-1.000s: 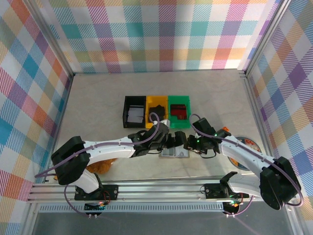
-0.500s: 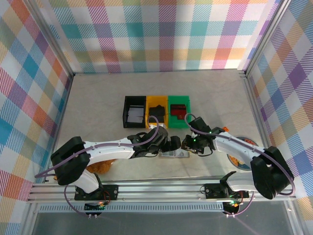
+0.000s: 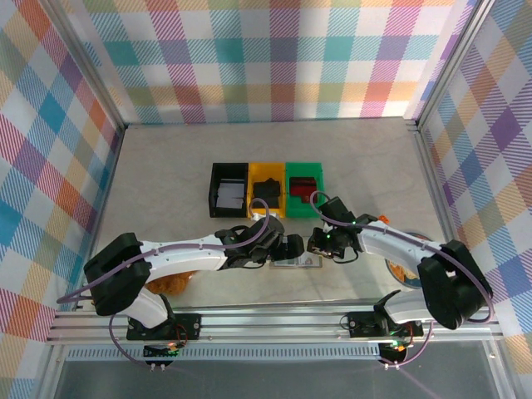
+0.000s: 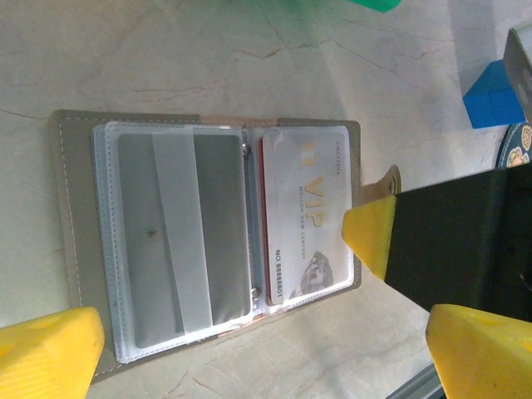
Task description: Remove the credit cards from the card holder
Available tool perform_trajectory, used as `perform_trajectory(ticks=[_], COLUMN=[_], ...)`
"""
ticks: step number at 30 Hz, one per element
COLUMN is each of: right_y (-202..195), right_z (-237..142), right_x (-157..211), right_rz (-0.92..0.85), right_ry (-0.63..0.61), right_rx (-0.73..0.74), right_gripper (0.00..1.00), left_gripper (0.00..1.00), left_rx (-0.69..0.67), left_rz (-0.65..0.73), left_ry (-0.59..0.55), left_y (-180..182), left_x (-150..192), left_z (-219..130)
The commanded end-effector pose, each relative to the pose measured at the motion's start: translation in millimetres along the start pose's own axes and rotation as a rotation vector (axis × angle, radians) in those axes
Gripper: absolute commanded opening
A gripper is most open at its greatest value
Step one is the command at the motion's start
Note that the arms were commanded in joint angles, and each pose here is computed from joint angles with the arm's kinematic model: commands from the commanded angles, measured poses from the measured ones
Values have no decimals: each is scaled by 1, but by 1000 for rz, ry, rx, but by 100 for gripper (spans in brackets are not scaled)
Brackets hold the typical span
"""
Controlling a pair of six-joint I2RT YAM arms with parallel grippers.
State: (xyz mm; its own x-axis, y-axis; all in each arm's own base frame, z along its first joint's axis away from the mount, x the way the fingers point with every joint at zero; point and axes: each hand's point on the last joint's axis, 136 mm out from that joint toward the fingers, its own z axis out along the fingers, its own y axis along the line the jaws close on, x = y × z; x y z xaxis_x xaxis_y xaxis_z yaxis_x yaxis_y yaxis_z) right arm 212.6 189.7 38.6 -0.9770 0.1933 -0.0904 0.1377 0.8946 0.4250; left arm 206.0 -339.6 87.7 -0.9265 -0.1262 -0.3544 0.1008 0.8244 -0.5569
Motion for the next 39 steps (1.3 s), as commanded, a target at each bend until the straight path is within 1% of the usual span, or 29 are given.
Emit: perform_trajectory(ticks=[1,3,6,8,10,11,15,21,24,26,28,30,32,39], right_y=[0,0,-3,-6,-6,-7,-8,-11,-14,-16,-18,-19,-19,-25], right_z=[0,1,2,3,6,8,13,18,18,17,17,17,17,20], right_x=[-10,-11,-11,-12,-12,-11,-9,-8,-6,-5,-4,-3,-3,0], right_rz=[-3,2,4,8,12,14,20,28,34,39,47,50,53,71], right_ry=[-22,-21,-21,-23,-19,-14,-2,8,7,4,1,-1,1,2], right_rx=[6,5,14,21,17,14,12,16,28,33,33,33,34,42], right_gripper=[21,21,20,19,19,19,18,17,17,17,17,17,17,17], left_gripper=[98,97,96,95,95,95,91,83,77,75,70,68,59,57], left_rx=[31,-4,-21,-63,-73,-62,55,165,165,164,172,175,179,176], left_rz=[41,43,40,48,69,70,58,36,23,14,6,5,6,11], left_ry=[15,24,29,25,28,26,14,58,69,68,62,59,58,50], left_y=[-6,1,6,12,11,9,-11,-33,-30,-28,-28,-28,-29,-26], left_x=[3,4,5,4,2,2,-1,6,9,10,10,10,10,9], left_z=[-2,0,1,1,1,2,2,15,21,22,22,23,24,29])
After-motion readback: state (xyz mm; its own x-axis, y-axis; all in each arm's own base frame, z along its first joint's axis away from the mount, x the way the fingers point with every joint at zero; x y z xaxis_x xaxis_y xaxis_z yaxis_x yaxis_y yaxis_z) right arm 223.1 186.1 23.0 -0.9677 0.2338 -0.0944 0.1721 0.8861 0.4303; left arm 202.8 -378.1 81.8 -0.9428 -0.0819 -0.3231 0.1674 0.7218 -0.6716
